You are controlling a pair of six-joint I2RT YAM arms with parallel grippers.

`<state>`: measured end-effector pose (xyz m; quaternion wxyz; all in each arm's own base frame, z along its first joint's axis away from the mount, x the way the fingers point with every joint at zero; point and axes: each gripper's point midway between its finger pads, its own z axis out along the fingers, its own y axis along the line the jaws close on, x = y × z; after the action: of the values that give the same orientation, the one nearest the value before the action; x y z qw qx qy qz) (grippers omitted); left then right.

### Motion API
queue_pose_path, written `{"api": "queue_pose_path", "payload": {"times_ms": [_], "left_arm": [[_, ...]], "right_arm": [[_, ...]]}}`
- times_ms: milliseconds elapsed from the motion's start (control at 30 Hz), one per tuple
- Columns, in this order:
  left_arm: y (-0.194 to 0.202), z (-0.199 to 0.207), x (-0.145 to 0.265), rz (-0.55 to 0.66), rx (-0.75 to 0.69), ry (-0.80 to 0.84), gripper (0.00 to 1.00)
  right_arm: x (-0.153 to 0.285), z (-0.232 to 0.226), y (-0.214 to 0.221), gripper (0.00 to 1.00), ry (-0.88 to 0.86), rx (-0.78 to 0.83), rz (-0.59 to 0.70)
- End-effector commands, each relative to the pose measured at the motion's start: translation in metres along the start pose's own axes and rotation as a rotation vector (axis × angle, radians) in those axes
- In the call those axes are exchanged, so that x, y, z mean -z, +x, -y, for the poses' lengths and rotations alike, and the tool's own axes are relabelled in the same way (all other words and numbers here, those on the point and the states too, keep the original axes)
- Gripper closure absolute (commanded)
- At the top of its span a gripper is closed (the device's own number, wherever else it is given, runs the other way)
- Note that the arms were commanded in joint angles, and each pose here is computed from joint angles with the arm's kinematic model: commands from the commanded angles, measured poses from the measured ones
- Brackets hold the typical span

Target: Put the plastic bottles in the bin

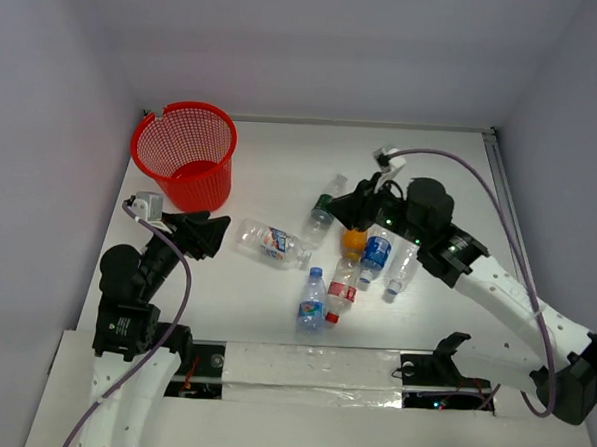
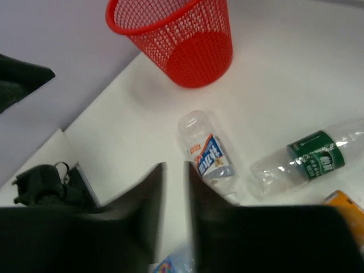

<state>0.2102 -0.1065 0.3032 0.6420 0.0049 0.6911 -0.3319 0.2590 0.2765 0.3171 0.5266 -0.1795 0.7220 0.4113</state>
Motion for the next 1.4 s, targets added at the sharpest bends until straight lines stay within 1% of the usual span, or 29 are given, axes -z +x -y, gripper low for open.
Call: {"api": "queue_pose_path", "payload": {"times_ms": [0, 33, 133, 200, 233, 267, 333, 367, 433, 467, 500, 533, 600, 633, 667, 700, 733, 767, 833, 867, 933, 1033, 1067, 1167, 1367], "left_arm": [[-0.021, 0.007, 0.006, 0.057, -0.055, -0.003, 0.45], [-0.024, 0.008, 0.007, 0.062, -0.062, -0.005, 0.45], [-0.028, 0.007, 0.009, 0.067, -0.091, -0.016, 0.47], [-0.03, 0.006, 0.01, 0.074, -0.097, -0.03, 0.54], [-0.031, 0.003, 0.01, 0.078, -0.098, -0.041, 0.59], [-0.03, -0.001, 0.01, 0.075, -0.093, -0.065, 0.76], [-0.033, -0.012, 0.011, 0.087, -0.086, -0.129, 0.97], [-0.033, -0.017, 0.011, 0.086, -0.075, -0.163, 1.0], [-0.034, -0.027, 0.011, 0.097, -0.068, -0.216, 1.0], [-0.033, -0.031, 0.011, 0.096, -0.063, -0.234, 1.0], [-0.032, -0.036, 0.012, 0.099, -0.058, -0.26, 1.0], [-0.029, -0.04, 0.012, 0.097, -0.052, -0.272, 1.0], [-0.03, -0.043, 0.014, 0.113, -0.047, -0.292, 0.92], [-0.031, -0.044, 0.015, 0.119, -0.048, -0.298, 0.89], [-0.031, -0.045, 0.016, 0.122, -0.048, -0.303, 0.82], [-0.034, -0.045, 0.018, 0.137, -0.048, -0.313, 0.79], [-0.034, -0.046, 0.019, 0.137, -0.047, -0.316, 0.78], [-0.033, -0.046, 0.019, 0.137, -0.045, -0.318, 0.76], [-0.032, -0.044, 0.019, 0.135, -0.036, -0.309, 0.74], [-0.032, -0.044, 0.02, 0.138, -0.035, -0.311, 0.72], [-0.035, -0.045, 0.022, 0.149, -0.034, -0.321, 0.69], [-0.035, -0.045, 0.024, 0.157, -0.03, -0.325, 0.61], [-0.036, -0.046, 0.024, 0.161, -0.027, -0.328, 0.56], [-0.035, -0.043, 0.024, 0.156, -0.03, -0.316, 0.51], [-0.035, -0.04, 0.025, 0.16, -0.028, -0.305, 0.5]], "right_arm": [[-0.013, -0.017, -0.014, 0.84, -0.007, 0.076, 0.028], [-0.02, -0.024, -0.007, 1.0, -0.027, 0.09, 0.004], [-0.029, -0.034, 0.001, 1.0, -0.055, 0.112, -0.02], [-0.038, -0.043, 0.009, 1.0, -0.07, 0.126, -0.041], [-0.042, -0.041, 0.009, 1.0, -0.061, 0.126, -0.045], [-0.051, -0.039, 0.018, 1.0, -0.053, 0.126, -0.069], [-0.06, -0.041, 0.02, 1.0, -0.048, 0.136, -0.085], [-0.065, -0.042, 0.026, 1.0, -0.045, 0.147, -0.102], [-0.081, -0.04, 0.041, 1.0, -0.029, 0.161, -0.165], [-0.087, -0.038, 0.046, 0.98, -0.014, 0.178, -0.188], [-0.094, -0.034, 0.051, 0.87, 0.02, 0.191, -0.2], [-0.104, -0.03, 0.068, 0.52, 0.038, 0.201, -0.265], [-0.114, -0.022, 0.084, 0.26, 0.06, 0.221, -0.337], [-0.122, -0.018, 0.105, 0.13, 0.065, 0.231, -0.395], [-0.127, -0.017, 0.108, 0.01, 0.057, 0.244, -0.409], [-0.131, -0.016, 0.114, 0.0, 0.052, 0.248, -0.428], [-0.136, -0.01, 0.131, 0.0, 0.052, 0.254, -0.473], [-0.141, -0.012, 0.132, 0.0, 0.038, 0.269, -0.482], [-0.147, -0.008, 0.144, 0.0, 0.039, 0.272, -0.52], [-0.152, -0.003, 0.158, 0.0, 0.036, 0.283, -0.556], [-0.159, -0.008, 0.163, 0.0, 0.017, 0.292, -0.58], [-0.171, -0.001, 0.177, 0.0, 0.022, 0.309, -0.629], [-0.175, 0.0, 0.18, 0.0, 0.023, 0.31, -0.635], [-0.187, 0.001, 0.189, 0.0, 0.021, 0.292, -0.655], [-0.203, 0.002, 0.208, 0.0, 0.015, 0.296, -0.695]]}}
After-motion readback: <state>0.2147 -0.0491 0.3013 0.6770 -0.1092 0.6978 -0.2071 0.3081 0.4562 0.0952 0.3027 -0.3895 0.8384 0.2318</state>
